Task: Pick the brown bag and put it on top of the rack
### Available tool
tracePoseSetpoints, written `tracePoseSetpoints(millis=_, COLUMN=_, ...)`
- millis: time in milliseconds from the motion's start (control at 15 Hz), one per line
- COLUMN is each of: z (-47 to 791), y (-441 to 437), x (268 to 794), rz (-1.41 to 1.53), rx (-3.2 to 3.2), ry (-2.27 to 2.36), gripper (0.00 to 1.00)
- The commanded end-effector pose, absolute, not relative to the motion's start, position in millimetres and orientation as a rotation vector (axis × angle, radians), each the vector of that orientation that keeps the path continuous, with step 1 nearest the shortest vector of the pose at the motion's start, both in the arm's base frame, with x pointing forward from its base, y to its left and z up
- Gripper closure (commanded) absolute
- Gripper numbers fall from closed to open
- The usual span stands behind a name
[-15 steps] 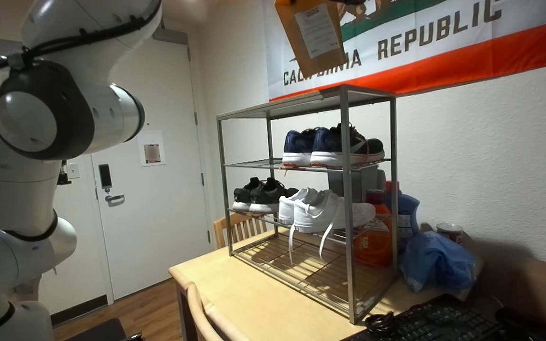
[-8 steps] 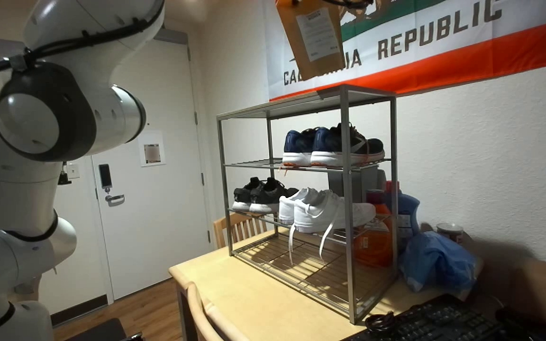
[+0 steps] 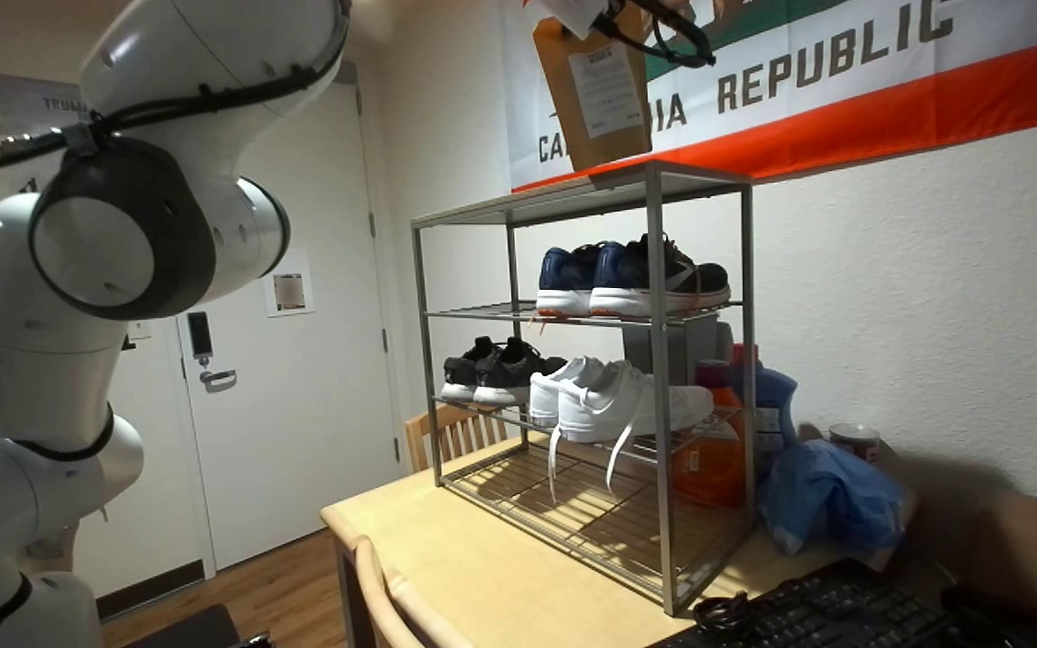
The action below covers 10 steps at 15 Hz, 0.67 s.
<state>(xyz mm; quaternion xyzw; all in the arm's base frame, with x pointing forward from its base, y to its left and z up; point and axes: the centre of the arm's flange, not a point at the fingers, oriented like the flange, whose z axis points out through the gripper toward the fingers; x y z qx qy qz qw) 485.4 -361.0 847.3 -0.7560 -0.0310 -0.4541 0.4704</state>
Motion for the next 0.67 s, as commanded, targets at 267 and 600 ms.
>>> tracePoseSetpoints(millis=267, z=882.6, y=-371.7, x=503.1, rz=-1.244, rx=-1.683, ry=-0.037, gripper=0.99)
tracePoseSetpoints(millis=600, z=877.4, y=-369.7, x=514.2, rz=-1.262, rx=-1.672, ry=-0.001, gripper=0.99)
